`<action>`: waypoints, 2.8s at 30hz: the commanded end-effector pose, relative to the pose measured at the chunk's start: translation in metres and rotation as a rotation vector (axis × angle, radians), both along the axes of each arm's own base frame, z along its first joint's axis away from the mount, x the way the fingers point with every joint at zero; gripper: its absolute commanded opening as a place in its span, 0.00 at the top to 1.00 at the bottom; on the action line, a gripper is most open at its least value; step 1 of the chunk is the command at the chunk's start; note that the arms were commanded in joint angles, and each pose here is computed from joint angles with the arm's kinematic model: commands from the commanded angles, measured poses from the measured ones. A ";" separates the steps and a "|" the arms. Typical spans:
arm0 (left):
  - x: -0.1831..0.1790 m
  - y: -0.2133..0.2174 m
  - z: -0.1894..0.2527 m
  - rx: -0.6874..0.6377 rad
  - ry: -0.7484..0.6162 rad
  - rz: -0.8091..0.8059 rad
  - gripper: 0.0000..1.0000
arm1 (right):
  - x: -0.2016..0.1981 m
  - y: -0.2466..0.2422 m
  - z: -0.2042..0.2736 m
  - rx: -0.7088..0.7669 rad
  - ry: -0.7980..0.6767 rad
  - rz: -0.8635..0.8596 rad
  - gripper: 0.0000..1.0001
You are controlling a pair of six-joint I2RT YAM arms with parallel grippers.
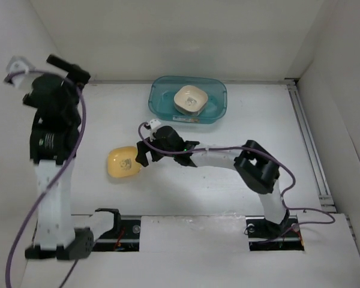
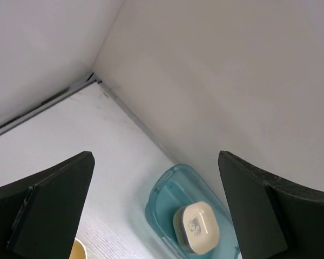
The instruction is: Place the plates into the plastic bin on the countertop
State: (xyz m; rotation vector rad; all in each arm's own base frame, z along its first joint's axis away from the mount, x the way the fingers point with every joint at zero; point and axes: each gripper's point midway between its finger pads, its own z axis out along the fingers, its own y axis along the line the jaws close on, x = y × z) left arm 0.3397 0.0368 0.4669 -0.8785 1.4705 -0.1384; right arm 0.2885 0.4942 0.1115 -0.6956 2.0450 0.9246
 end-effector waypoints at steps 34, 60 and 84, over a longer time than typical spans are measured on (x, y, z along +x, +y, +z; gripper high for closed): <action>-0.114 -0.025 -0.182 0.048 0.277 -0.248 0.00 | 0.201 -0.084 0.188 0.309 -0.007 -0.338 1.00; -0.107 -0.037 -0.189 0.045 0.298 -0.321 0.00 | 0.297 -0.268 0.105 0.141 0.129 -1.110 1.00; -0.099 -0.044 -0.190 0.062 0.286 -0.374 0.00 | 0.156 -0.293 0.273 -0.135 -0.366 -0.805 0.00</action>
